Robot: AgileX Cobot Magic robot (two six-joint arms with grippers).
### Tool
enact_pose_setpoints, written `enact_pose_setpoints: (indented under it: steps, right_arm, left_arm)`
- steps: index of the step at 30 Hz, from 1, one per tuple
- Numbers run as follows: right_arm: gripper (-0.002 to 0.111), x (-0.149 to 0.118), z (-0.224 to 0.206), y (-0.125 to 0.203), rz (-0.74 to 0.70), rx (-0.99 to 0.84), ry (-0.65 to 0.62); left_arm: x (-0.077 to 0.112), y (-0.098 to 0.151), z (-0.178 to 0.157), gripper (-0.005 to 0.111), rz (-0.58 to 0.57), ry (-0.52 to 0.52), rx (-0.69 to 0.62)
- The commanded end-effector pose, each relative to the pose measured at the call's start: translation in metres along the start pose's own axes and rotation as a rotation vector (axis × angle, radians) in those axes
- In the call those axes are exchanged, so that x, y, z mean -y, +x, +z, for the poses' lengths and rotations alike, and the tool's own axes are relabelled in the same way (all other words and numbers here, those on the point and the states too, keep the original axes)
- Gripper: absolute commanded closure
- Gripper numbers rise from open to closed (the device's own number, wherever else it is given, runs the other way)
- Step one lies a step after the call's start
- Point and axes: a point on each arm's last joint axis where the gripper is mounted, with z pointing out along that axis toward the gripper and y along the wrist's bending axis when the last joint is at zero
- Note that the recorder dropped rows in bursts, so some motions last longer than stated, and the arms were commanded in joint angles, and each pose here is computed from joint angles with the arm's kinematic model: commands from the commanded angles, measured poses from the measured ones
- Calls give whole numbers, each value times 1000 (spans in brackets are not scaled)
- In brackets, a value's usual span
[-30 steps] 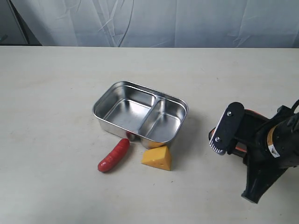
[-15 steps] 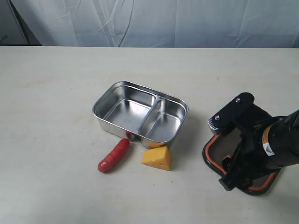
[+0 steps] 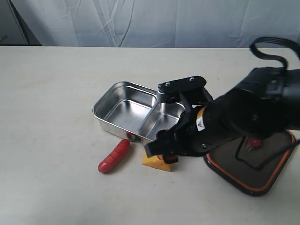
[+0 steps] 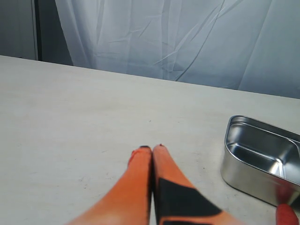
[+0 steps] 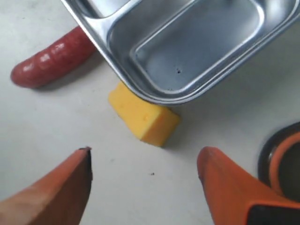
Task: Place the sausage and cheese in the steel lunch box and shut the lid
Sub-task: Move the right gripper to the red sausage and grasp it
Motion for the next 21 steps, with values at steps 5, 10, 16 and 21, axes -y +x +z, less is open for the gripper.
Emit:
enact_pose_setpoints:
  steps: [5,10,16,21]
  right_arm:
    - [45,-6,50,-20,23,-67,51]
    - [45,-6,58,-29,-67,-3,61]
    - [45,9,68,-35,-70,21,84]
    - [95,30,67,-42,-58,36,123]
  left_arm:
    - [0,1,0,107,4,8,0]
    - [0,1,0,107,4,8,0]
    - [0,1,0,107,4,8,0]
    - [0,1,0,107,4,8,0]
